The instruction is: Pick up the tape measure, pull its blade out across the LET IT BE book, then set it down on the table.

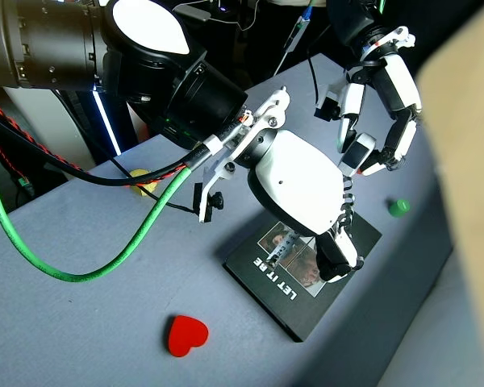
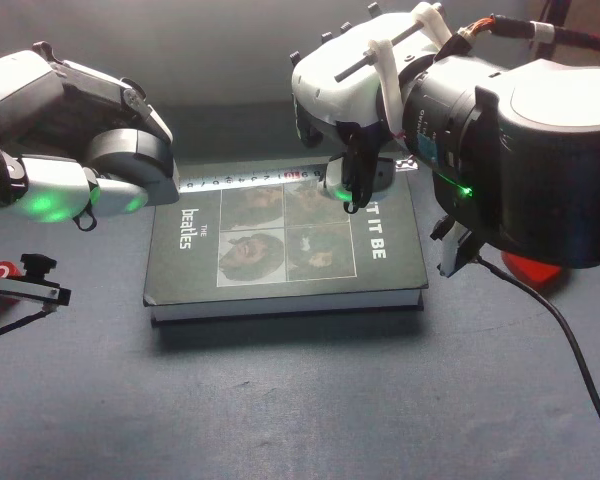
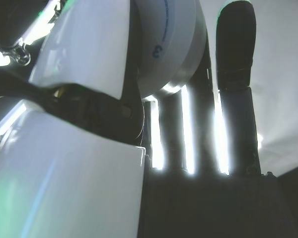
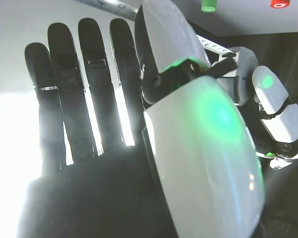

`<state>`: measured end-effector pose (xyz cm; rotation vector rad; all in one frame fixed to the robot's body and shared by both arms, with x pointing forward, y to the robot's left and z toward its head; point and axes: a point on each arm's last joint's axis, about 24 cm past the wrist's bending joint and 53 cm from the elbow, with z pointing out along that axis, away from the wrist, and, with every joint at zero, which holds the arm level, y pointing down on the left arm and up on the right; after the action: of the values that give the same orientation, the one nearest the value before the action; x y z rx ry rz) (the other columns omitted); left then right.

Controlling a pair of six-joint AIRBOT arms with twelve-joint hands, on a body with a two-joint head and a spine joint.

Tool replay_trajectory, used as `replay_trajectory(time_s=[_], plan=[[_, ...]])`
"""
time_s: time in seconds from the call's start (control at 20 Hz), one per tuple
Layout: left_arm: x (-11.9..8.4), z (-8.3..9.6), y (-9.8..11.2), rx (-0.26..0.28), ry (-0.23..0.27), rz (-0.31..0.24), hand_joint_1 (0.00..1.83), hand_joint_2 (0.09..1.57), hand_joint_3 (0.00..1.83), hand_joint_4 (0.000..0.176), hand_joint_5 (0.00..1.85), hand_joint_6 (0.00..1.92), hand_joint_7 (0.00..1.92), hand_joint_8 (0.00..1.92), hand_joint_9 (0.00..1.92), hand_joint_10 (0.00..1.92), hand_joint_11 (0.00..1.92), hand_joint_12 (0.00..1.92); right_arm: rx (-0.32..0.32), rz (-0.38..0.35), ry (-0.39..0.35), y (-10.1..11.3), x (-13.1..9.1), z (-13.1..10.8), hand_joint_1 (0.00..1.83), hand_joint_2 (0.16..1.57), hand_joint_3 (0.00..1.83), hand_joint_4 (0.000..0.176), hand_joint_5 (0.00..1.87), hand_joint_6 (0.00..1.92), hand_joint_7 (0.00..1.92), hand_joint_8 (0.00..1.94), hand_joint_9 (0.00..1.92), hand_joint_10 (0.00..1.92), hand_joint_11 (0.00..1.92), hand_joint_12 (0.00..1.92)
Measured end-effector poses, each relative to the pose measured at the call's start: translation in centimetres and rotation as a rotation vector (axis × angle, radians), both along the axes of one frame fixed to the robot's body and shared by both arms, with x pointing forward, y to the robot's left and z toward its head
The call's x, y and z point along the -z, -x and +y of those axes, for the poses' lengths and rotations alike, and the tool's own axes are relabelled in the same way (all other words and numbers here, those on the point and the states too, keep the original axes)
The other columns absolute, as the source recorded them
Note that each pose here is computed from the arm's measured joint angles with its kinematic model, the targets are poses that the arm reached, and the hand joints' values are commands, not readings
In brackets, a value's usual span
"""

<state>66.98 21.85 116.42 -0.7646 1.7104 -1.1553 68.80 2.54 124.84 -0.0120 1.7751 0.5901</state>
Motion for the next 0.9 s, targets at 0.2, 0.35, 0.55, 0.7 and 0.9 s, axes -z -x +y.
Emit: replay_trajectory(time_s=[0.2,0.35,0.55,0.7,0.9], plan=[[0.00,0.00,0.00,0.000,0.000,0.000,1.38,1.10,0.00,0.000,0.95,0.80,1.06,0.88,0.92,1.30,0.93,1.18,0.001,0.011,-0.002,-0.01,0.41,-0.05,0.96,1.15,0.00,0.000,0.81,0.01,0.84,0.01,0.80,0.01,0.41,0.95],[0.00,0.01,0.00,0.000,0.001,0.000,1.38,1.10,0.00,0.000,0.95,0.79,1.05,0.88,0.93,1.30,0.94,1.18,0.001,0.006,-0.001,-0.02,0.33,-0.05,0.96,1.15,0.00,0.000,0.81,0.01,0.85,0.01,0.81,0.01,0.41,0.94],[0.00,0.01,0.00,-0.001,0.001,0.000,1.38,1.11,0.00,0.000,0.94,0.80,1.07,0.88,0.89,1.34,0.91,1.20,0.001,0.006,-0.001,-0.02,0.33,-0.05,0.96,1.15,0.00,0.000,0.80,0.00,0.84,0.00,0.80,0.01,0.42,0.94],[0.00,0.01,0.00,-0.001,0.001,0.000,1.38,1.10,0.00,0.000,0.95,0.78,1.05,0.88,0.93,1.31,0.92,1.20,0.001,0.006,-0.001,-0.02,0.33,-0.04,0.96,1.15,0.00,0.000,0.80,0.00,0.84,0.00,0.80,0.01,0.41,0.94],[0.06,0.07,0.02,-0.001,-0.001,0.000,1.38,1.10,0.00,0.000,0.94,0.78,1.07,0.87,0.91,1.32,0.92,1.19,0.001,0.006,-0.001,-0.02,0.33,-0.05,0.95,1.14,0.00,0.000,0.81,0.01,0.83,0.00,0.79,0.00,0.39,0.93]])
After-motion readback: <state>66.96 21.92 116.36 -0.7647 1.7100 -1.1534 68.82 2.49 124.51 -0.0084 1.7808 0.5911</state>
